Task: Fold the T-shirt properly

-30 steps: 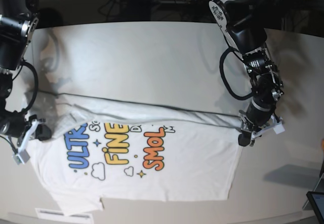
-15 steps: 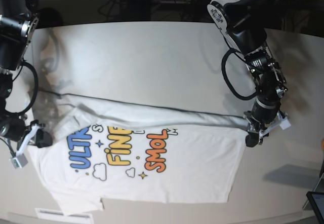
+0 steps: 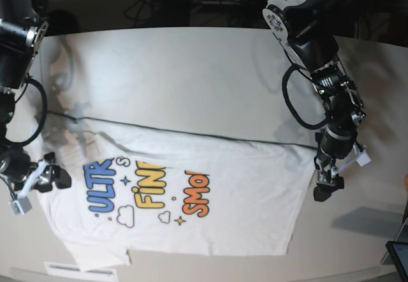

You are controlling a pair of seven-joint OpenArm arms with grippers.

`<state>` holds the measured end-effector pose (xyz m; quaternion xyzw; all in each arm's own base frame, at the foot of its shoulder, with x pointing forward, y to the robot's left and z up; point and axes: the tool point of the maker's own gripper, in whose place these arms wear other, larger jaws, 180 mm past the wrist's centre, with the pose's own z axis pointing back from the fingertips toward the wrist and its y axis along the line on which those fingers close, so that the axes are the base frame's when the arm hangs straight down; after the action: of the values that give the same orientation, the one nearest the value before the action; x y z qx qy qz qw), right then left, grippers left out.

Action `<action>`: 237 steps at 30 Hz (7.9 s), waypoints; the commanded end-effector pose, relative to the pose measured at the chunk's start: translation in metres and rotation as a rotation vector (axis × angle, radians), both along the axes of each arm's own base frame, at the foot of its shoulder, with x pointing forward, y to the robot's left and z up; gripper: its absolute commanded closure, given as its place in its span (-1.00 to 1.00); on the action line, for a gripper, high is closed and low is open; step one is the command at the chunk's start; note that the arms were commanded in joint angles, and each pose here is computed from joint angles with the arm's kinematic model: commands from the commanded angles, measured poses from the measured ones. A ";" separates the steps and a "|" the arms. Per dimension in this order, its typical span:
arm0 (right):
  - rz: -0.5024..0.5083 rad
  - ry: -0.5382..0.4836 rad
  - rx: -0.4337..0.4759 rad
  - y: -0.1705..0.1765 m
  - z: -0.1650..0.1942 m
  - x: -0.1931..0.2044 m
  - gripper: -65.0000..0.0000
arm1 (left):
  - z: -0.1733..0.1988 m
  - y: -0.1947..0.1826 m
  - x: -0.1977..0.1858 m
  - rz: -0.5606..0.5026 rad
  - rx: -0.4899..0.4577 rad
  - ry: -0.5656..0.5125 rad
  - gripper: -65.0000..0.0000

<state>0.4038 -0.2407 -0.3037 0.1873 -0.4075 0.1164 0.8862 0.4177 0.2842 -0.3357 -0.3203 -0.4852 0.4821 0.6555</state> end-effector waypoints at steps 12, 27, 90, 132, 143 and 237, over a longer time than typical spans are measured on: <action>0.106 -0.162 -0.311 0.010 0.040 -0.049 -0.09 | 0.050 -0.018 -0.027 -0.202 0.484 -0.021 -0.17; 0.173 0.011 -0.888 0.032 -0.043 -0.098 1.00 | 0.069 0.011 -0.048 -0.139 1.064 0.136 0.84; 0.282 -0.005 -1.063 0.092 -0.071 -0.052 0.12 | 0.027 0.001 -0.019 -0.278 1.333 0.310 0.84; 0.270 0.011 -1.068 0.073 -0.074 -0.030 0.67 | 0.027 0.000 -0.018 -0.276 1.330 0.309 0.84; 0.246 -0.023 -1.095 0.064 -0.056 -0.012 0.87 | 0.027 0.000 -0.019 -0.275 1.329 0.311 0.84; -0.169 -0.017 -0.503 0.026 -0.044 -0.029 0.08 | 0.000 -0.050 0.020 -0.378 1.257 0.132 0.05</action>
<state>0.3617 -0.2127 -0.3659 -0.0703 -0.3579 0.1443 0.9199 0.4270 0.2288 -0.3576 0.0667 -0.5415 0.0031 0.8380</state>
